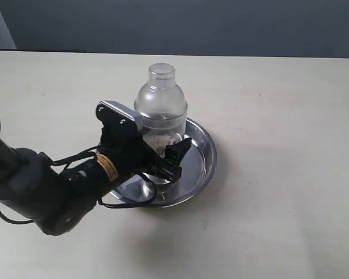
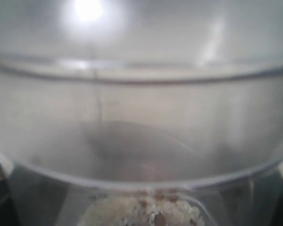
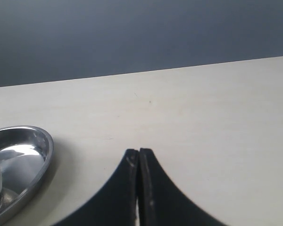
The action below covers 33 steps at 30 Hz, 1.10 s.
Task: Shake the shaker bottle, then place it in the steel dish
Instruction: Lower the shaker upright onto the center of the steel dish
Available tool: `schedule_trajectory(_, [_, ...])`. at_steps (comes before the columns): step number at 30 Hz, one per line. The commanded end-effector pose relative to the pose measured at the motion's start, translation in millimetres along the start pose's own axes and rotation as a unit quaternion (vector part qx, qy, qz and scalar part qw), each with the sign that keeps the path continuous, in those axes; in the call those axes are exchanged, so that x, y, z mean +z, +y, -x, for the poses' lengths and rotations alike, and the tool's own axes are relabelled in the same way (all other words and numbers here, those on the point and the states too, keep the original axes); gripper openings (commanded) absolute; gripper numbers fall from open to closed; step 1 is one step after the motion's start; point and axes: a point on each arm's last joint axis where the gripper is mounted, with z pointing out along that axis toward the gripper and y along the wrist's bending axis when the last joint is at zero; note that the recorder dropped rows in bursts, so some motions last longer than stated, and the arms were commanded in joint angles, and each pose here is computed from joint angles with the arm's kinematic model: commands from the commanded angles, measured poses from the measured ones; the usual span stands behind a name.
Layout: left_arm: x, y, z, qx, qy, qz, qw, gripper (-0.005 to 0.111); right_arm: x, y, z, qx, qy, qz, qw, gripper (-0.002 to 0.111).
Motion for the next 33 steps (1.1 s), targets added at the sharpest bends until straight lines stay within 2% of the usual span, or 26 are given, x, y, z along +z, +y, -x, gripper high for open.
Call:
schedule_trajectory(1, [0.9,0.3,8.4,-0.009,-0.033,0.001,0.999,0.000,0.5,0.0,0.6,0.002,-0.004,0.000,1.000,-0.001])
schedule_trajectory(4, [-0.9,-0.2,6.7,-0.015,-0.028,-0.003,0.999,0.000,0.5,0.0,0.6,0.002,-0.004,0.000,1.000,-0.001])
schedule_trajectory(5, [-0.9,-2.3,6.4,-0.011,-0.027,-0.014,0.999,0.004,0.5,0.0,0.6,0.002,-0.004,0.000,1.000,-0.001])
schedule_trajectory(7, [-2.5,-5.8,4.5,-0.003,-0.021,-0.034,0.999,0.017,0.5,0.0,0.6,0.002,-0.004,0.000,1.000,-0.001])
schedule_trajectory(10, [-2.5,-5.2,4.6,-0.004,-0.021,-0.031,0.999,0.053,0.5,0.0,0.6,0.002,-0.004,0.000,1.000,-0.001])
schedule_trajectory(11, [-2.4,-4.5,4.7,-0.006,-0.022,-0.027,0.999,0.059,0.5,0.0,0.6,0.002,-0.004,0.000,1.000,-0.001])
schedule_trajectory(12, [-2.4,-3.3,4.9,-0.006,-0.023,-0.020,1.000,0.071,0.5,0.0,0.6,0.002,-0.004,0.000,1.000,-0.001])
schedule_trajectory(13, [-2.3,-2.5,5.0,-0.003,-0.023,-0.016,1.000,0.075,0.5,0.0,0.4,0.002,-0.003,0.000,1.000,-0.001])
schedule_trajectory(21, [-2.3,-1.9,5.1,0.007,-0.024,-0.012,1.000,0.084,0.5,0.0,0.4,0.002,-0.003,0.000,1.000,-0.001])
schedule_trajectory(27, [-2.3,-1.9,5.1,0.012,-0.024,-0.012,1.000,0.104,0.5,0.0,0.4,0.002,-0.003,0.000,1.000,-0.001])
schedule_trajectory(33, [-2.4,-3.2,4.9,0.019,-0.023,-0.019,0.999,0.105,0.5,0.0,0.6,0.002,-0.004,0.000,1.000,-0.001])
